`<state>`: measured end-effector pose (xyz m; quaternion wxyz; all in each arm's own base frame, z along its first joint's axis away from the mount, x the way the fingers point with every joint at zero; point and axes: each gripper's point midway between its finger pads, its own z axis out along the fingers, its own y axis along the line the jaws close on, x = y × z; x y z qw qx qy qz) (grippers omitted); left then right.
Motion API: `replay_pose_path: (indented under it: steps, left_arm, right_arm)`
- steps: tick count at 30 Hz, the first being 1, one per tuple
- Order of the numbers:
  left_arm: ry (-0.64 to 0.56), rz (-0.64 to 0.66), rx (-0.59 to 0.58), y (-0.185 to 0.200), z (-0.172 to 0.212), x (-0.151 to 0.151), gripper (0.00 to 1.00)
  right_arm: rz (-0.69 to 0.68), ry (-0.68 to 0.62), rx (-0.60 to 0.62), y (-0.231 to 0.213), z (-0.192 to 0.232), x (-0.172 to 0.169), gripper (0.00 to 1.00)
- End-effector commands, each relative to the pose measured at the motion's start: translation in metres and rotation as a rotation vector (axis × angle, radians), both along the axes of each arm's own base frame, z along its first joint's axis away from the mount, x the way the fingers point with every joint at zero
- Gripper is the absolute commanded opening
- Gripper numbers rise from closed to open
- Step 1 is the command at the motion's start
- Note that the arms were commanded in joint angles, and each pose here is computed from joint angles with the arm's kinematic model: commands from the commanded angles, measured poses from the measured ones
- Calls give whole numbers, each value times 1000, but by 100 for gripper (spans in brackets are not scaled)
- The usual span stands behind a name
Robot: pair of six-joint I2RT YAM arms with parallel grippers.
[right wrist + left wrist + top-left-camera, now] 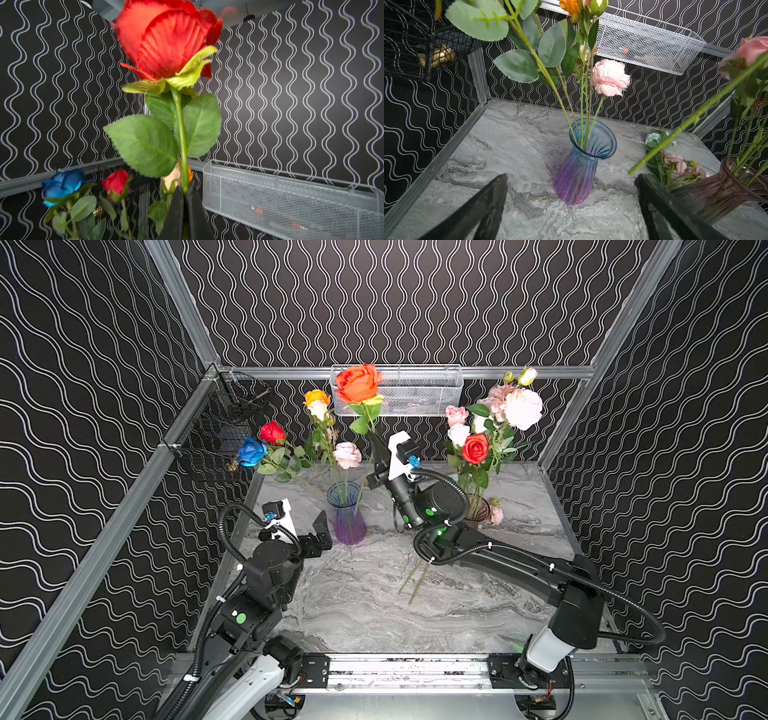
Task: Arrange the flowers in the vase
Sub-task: 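Close the right gripper on the red rose stem and lift it upright, then lower the red rose stem into the blue-purple vase with the right gripper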
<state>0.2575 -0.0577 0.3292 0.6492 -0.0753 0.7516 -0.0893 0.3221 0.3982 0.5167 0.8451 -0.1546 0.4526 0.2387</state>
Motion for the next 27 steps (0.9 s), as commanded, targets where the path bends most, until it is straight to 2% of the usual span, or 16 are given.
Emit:
replay_pose_path:
  steps: [1,4,7,12,17,21,24,27]
  left_arm:
    - [-17,-4,-41,-2,5,1,98]
    - [-19,-6,-44,-2,6,1,98]
    - [-19,-8,-46,-2,5,1,98]
    - [-20,-7,-46,-2,6,1,98]
    - [-22,-4,-44,-1,6,1,98]
    - [-22,7,-38,1,6,1,98]
    - [-24,2,-41,1,7,1,98]
    - [-23,-4,-43,-1,7,1,98]
  right_arm:
    - [-30,-114,30,0,23,-3,0]
    - [-41,-139,14,11,21,6,0]
    - [-38,-101,-9,20,11,23,0]
    - [-15,-8,-88,45,-41,57,0]
    - [28,79,-176,58,-83,63,1]
    - [88,195,-274,71,-120,64,12]
    - [92,271,-368,81,-146,63,26]
    - [74,302,-373,72,-157,58,41]
